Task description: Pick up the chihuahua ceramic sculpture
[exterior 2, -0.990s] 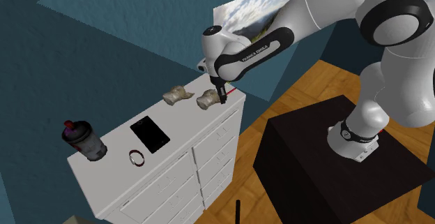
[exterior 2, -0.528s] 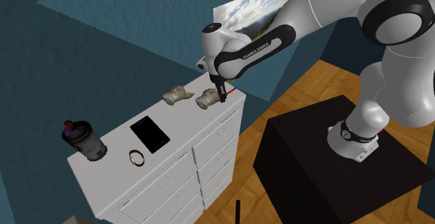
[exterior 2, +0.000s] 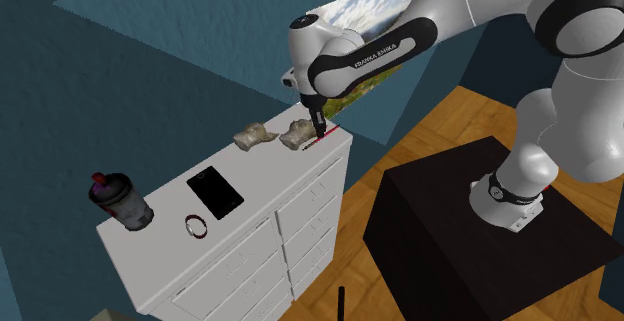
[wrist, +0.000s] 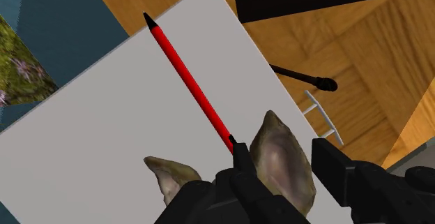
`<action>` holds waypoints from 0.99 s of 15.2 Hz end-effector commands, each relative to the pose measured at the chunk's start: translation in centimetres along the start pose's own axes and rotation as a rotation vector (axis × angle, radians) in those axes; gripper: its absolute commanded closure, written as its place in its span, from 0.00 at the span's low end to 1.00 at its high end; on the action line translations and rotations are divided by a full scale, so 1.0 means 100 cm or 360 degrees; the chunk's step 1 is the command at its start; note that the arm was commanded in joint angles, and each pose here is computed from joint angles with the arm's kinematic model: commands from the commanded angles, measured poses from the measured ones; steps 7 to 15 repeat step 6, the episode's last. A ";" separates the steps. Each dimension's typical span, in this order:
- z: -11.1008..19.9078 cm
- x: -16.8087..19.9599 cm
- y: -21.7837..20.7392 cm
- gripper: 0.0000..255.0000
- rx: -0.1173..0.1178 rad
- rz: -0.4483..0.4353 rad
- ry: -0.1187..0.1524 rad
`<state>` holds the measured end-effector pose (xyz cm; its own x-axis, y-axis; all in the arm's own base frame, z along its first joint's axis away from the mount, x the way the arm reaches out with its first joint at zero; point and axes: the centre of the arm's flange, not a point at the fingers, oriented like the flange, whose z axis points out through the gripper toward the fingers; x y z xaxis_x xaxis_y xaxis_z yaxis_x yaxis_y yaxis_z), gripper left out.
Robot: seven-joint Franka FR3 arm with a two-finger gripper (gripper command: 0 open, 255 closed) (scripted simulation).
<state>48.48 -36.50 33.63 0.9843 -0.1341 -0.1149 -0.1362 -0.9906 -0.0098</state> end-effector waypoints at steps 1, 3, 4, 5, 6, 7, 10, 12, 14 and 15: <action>-0.011 -0.001 0.000 1.00 0.0000 0.0000 0.0001; -0.022 -0.002 0.000 1.00 0.0000 0.0000 0.0001; -0.027 -0.003 0.000 1.00 0.0000 0.0000 0.0001; -0.028 -0.003 0.000 1.00 0.0000 0.0000 0.0001; -0.028 -0.003 0.000 1.00 0.0000 0.0000 0.0001; -0.028 -0.003 0.000 1.00 0.0000 0.0000 0.0001; -0.028 -0.003 0.000 1.00 0.0000 0.0000 0.0001; -0.028 -0.003 0.000 1.00 0.0000 0.0000 0.0001; -0.028 -0.003 0.000 1.00 0.0000 0.0000 0.0001; -0.028 -0.003 0.000 1.00 0.0000 0.0000 0.0001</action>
